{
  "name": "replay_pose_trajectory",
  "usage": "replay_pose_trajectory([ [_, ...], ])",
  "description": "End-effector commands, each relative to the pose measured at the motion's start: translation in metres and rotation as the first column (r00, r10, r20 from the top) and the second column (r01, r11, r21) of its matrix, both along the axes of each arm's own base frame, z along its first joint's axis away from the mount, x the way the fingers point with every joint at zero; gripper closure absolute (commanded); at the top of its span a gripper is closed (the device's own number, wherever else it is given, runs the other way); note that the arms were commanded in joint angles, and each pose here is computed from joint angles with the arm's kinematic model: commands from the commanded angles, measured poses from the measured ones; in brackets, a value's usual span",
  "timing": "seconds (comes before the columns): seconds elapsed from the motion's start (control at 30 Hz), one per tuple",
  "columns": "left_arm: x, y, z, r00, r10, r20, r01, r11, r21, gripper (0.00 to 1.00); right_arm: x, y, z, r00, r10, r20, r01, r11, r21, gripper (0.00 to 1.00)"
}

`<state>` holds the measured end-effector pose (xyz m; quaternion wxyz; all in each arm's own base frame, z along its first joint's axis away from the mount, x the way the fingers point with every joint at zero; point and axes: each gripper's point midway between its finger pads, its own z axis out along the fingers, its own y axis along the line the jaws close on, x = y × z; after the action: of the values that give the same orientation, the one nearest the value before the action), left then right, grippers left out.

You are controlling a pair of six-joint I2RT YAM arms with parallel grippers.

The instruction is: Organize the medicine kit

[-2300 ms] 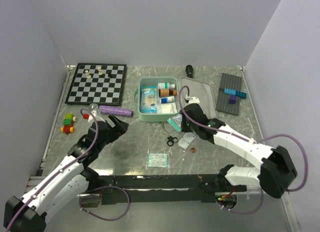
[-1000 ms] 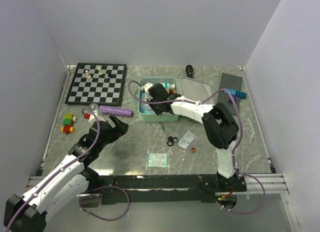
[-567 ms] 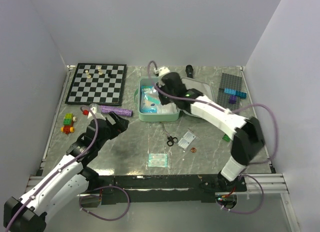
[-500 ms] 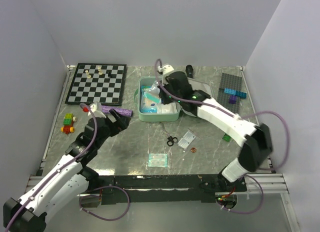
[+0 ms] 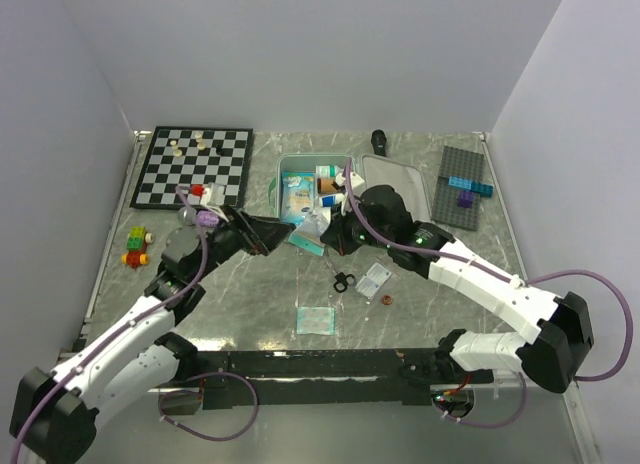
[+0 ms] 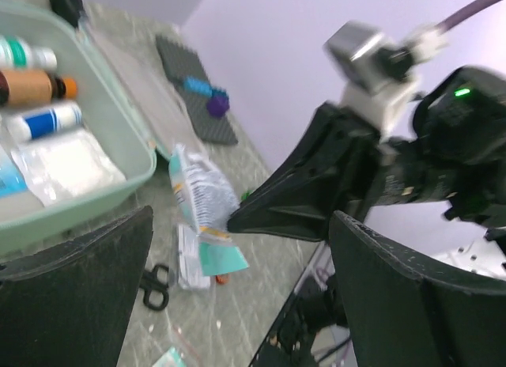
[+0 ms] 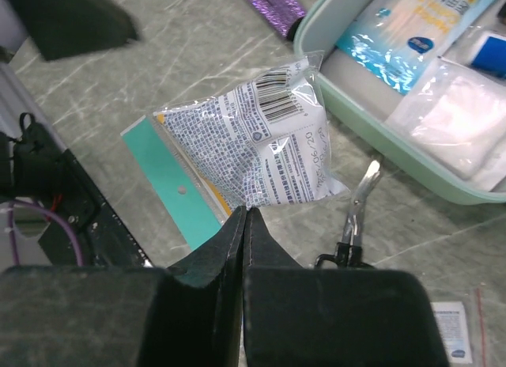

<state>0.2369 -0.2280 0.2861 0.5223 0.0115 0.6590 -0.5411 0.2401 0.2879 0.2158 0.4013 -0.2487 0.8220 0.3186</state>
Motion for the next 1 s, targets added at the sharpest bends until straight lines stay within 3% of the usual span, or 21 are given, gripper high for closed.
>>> replay_pose_trajectory([
  [0.0, -0.006, -0.016, 0.015, 0.993, -0.108, 0.054, 0.108, 0.994, 0.003, 0.04, -0.013, 0.009, 0.024, 0.998, 0.034, 0.046, -0.037, 0.997, 0.072, 1.00],
  [0.37, 0.000, -0.031, -0.002, 0.984, -0.176, 0.001, 0.176, 0.984, 0.028, 0.01, -0.024, 0.012, 0.022, 0.995, 0.074, 0.060, -0.076, 0.996, 0.045, 1.00],
  [0.53, 0.002, -0.038, -0.010, 0.976, -0.215, -0.024, 0.216, 0.975, 0.051, 0.13, -0.027, 0.014, 0.025, 0.993, 0.089, 0.074, -0.091, 0.995, 0.031, 1.00],
  [0.63, 0.005, -0.039, -0.015, 0.976, -0.212, -0.044, 0.214, 0.975, 0.057, 0.26, -0.029, 0.015, 0.027, 0.991, 0.103, 0.083, -0.105, 0.994, 0.021, 1.00],
  [0.83, 0.007, -0.038, -0.012, 0.980, -0.195, -0.038, 0.197, 0.979, 0.043, 0.66, -0.031, 0.015, 0.027, 0.990, 0.112, 0.089, -0.113, 0.994, 0.002, 1.00],
  [0.97, 0.005, -0.040, -0.010, 0.977, -0.211, -0.041, 0.213, 0.976, 0.038, 0.87, -0.031, 0.012, 0.028, 0.990, 0.107, 0.095, -0.107, 0.994, -0.009, 1.00],
])
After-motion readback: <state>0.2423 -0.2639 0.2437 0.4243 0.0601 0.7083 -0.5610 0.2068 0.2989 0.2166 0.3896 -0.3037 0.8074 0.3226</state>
